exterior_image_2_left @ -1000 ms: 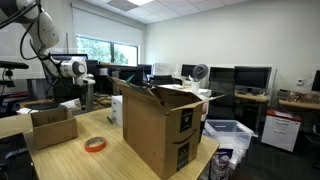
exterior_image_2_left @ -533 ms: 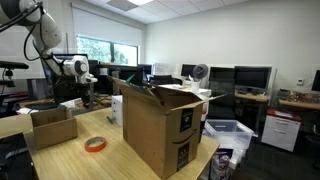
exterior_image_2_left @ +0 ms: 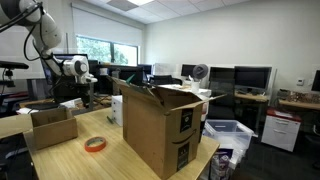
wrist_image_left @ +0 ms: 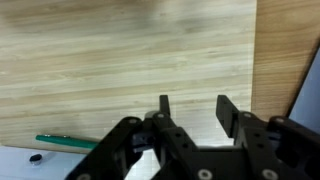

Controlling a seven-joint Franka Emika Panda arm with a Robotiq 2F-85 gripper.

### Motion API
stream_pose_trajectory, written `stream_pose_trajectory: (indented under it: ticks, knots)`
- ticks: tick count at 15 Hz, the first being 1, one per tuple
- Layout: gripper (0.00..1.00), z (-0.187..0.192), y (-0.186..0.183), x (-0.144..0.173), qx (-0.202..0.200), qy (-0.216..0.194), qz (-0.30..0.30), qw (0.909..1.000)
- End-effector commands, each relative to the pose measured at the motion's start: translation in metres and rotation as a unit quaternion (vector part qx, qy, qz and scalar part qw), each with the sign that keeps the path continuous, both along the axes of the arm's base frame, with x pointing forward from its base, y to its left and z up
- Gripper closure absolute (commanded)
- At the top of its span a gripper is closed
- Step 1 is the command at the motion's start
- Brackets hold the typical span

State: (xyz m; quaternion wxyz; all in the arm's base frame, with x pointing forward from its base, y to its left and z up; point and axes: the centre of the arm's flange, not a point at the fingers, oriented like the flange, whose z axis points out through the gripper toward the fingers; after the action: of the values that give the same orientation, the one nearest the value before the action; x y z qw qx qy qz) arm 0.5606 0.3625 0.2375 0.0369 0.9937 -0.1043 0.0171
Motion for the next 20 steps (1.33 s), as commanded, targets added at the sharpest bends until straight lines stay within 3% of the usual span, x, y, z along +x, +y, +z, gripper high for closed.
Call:
stream_pose_trajectory:
  ticks: [1, 5, 11, 20]
  knots:
    - [0.16, -0.004, -0.002, 0.004, 0.011, -0.002, 0.012, 0.9999]
    - [0.00, -0.021, -0.004, 0.022, 0.041, -0.024, 0.059, 0.9972]
    - [0.00, -0.051, -0.014, 0.053, 0.061, -0.039, 0.140, 0.9875]
    - [0.00, -0.051, -0.035, 0.102, 0.037, -0.062, 0.242, 0.9676]
